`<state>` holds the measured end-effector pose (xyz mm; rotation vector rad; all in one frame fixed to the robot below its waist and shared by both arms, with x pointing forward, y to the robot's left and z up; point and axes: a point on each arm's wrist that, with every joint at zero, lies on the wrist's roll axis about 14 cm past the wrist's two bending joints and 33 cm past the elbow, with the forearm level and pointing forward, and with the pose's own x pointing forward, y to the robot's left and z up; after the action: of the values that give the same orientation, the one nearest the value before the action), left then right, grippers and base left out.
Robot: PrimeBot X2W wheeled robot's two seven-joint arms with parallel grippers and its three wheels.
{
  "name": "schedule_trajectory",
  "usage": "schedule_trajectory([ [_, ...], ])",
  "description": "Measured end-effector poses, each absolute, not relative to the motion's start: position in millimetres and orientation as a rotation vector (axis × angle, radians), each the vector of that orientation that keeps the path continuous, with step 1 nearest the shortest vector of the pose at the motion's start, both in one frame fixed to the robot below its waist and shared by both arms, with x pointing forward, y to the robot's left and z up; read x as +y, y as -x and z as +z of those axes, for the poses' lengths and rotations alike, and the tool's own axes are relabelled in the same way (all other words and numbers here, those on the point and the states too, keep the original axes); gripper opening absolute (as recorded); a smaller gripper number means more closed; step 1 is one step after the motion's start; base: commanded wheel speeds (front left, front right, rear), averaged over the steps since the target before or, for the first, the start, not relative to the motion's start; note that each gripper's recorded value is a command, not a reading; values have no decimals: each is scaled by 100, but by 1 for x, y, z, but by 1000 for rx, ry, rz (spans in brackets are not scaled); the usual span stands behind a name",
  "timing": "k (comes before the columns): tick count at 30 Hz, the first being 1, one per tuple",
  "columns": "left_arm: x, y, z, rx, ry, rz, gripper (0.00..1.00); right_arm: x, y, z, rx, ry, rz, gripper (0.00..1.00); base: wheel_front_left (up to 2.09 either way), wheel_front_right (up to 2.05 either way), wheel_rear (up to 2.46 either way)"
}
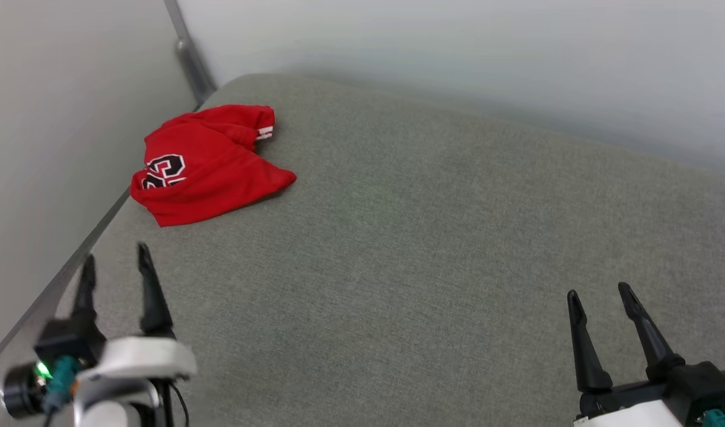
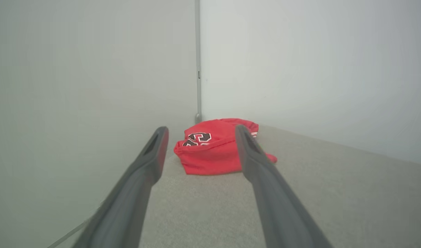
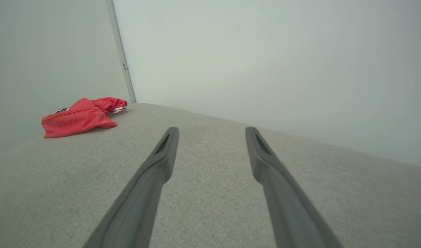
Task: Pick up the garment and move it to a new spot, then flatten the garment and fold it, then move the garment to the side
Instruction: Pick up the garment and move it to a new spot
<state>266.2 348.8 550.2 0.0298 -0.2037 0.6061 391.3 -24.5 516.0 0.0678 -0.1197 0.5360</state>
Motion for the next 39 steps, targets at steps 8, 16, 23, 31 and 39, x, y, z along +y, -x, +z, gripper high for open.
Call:
schedule_trajectory([
  [8,394,-326,610,-351,-71,603,100,-33,-422,510,-140,-40,495,100,0,0,0],
  [16,421,-398,652,-425,-178,541,100,-51,-448,478,-90,-13,436,100,0,0,0],
  [23,452,-456,625,-287,-205,522,100,-69,-468,454,-66,13,381,100,0,0,0],
  [31,481,-502,559,59,-145,519,100,-80,-476,434,-42,48,355,100,0,0,0],
  [39,462,-511,465,534,44,419,100,-80,-484,428,-56,66,357,100,0,0,0],
])
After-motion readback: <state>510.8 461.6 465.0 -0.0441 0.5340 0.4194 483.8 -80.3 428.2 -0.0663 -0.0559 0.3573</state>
